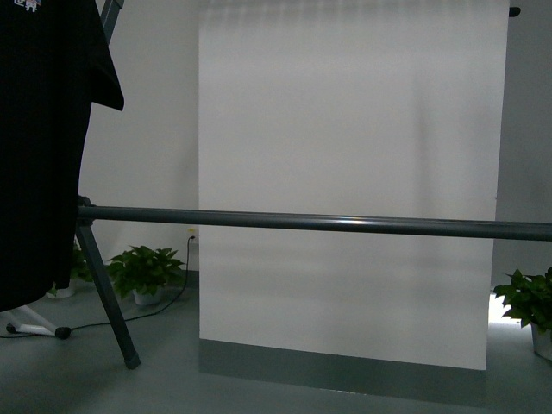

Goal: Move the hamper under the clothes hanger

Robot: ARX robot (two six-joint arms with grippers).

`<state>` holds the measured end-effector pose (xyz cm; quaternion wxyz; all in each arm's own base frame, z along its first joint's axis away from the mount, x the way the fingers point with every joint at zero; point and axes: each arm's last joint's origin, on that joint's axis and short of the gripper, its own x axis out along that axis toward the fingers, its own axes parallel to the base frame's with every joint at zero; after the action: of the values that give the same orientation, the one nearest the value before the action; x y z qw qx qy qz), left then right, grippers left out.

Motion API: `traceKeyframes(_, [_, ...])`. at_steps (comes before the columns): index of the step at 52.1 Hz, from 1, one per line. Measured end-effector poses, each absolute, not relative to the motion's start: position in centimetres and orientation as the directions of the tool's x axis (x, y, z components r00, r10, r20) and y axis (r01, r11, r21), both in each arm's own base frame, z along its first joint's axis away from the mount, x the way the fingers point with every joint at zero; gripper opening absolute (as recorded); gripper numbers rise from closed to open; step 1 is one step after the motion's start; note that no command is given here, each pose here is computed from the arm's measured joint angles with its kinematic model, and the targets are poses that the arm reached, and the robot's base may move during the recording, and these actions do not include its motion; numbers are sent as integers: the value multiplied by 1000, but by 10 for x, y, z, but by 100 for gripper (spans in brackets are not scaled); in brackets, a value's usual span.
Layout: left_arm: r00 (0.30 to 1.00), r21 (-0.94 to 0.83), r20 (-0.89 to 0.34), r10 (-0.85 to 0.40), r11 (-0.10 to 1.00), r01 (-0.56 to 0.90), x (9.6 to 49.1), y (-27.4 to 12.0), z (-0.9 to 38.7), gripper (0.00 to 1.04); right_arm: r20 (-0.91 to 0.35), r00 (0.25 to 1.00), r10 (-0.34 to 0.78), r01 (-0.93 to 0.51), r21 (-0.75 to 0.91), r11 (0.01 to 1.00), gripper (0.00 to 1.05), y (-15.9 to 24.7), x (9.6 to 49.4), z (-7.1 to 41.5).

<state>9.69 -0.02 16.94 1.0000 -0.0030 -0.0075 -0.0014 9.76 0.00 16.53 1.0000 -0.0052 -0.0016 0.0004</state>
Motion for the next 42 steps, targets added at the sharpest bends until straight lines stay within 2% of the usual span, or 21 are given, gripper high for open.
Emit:
traceKeyframes(6, [1000, -6, 15, -3, 1000, 3, 97, 0, 169, 3, 3, 1000, 1, -1, -11, 1000, 3, 0, 98, 165])
traceKeyframes(10, [1000, -7, 15, -3, 1000, 3, 97, 0, 169, 4, 3, 1000, 1, -1, -10, 1000, 14, 0, 98, 165])
traceKeyframes(27, [1000, -6, 15, -3, 1000, 3, 97, 0, 169, 56, 3, 1000, 1, -1, -10, 1000, 63, 0, 98, 165])
traceKeyframes(32, [1000, -6, 15, -3, 1000, 3, 97, 0, 169, 75, 3, 1000, 1, -1, -10, 1000, 85, 0, 98, 165])
traceKeyframes(36, [1000, -6, 15, -3, 1000, 3, 97, 0, 169, 90, 3, 1000, 1, -1, -10, 1000, 98, 0, 98, 165])
traceKeyframes(40, [1000, -5, 15, -3, 1000, 3, 97, 0, 169, 100, 3, 1000, 1, -1, -10, 1000, 96, 0, 98, 165])
traceKeyframes(42, [1000, -5, 15, -3, 1000, 3, 97, 0, 169, 98, 3, 1000, 1, -1, -10, 1000, 96, 0, 98, 165])
